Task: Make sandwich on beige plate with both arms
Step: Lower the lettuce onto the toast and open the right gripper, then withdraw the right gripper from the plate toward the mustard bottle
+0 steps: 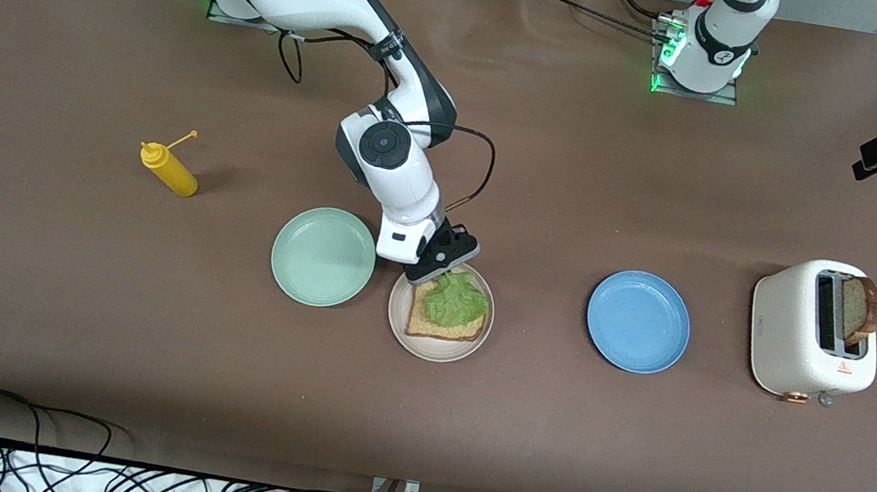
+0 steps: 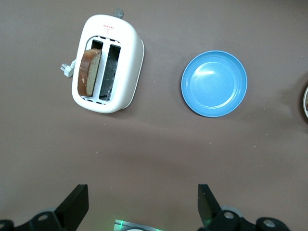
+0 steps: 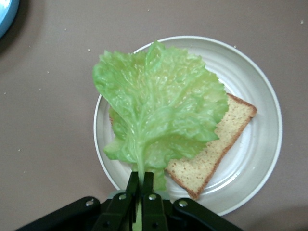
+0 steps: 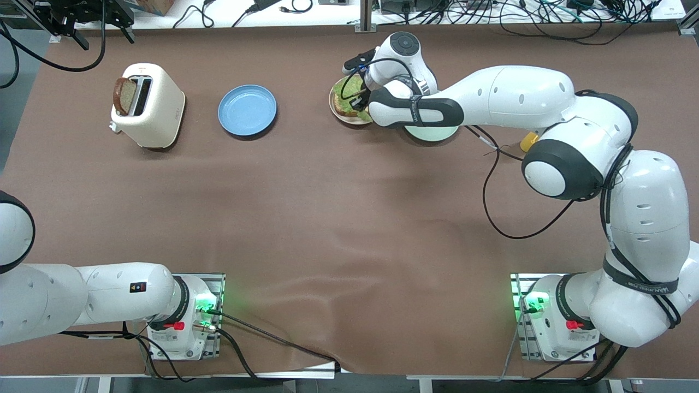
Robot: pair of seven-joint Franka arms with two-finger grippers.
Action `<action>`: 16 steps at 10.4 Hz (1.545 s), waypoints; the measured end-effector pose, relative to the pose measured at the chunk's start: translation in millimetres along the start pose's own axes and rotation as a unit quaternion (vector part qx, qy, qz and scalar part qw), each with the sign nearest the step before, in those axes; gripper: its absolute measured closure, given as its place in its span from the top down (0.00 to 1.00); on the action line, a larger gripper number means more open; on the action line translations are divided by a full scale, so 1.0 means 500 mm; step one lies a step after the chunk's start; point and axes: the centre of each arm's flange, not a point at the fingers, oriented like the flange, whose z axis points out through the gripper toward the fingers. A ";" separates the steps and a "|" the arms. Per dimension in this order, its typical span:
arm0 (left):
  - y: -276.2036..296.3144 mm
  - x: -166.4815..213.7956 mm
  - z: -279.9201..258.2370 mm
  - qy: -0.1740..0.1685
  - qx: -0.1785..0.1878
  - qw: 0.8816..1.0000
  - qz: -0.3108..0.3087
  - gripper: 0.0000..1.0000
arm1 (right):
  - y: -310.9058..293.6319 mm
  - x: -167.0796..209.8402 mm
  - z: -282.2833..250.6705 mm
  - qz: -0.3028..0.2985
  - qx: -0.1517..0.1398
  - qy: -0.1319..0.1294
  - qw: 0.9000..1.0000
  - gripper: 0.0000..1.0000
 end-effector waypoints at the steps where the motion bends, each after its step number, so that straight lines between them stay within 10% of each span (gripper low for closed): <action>1: 0.000 0.000 0.000 0.000 0.000 1.000 0.000 1.00 | 0.000 0.000 0.001 0.000 0.000 0.000 1.000 0.17; 7: -0.001 0.000 0.000 0.000 0.000 1.000 -0.001 1.00 | 0.033 0.028 -0.041 0.012 -0.007 0.011 1.000 0.91; 12: -0.003 0.001 0.000 0.000 0.000 1.000 -0.002 1.00 | 0.273 0.031 -0.381 0.108 -0.062 -0.126 0.984 1.00; 16: -0.007 0.001 0.000 0.000 0.000 1.000 -0.003 1.00 | 0.457 -0.056 -0.629 0.194 -0.105 -0.183 0.958 1.00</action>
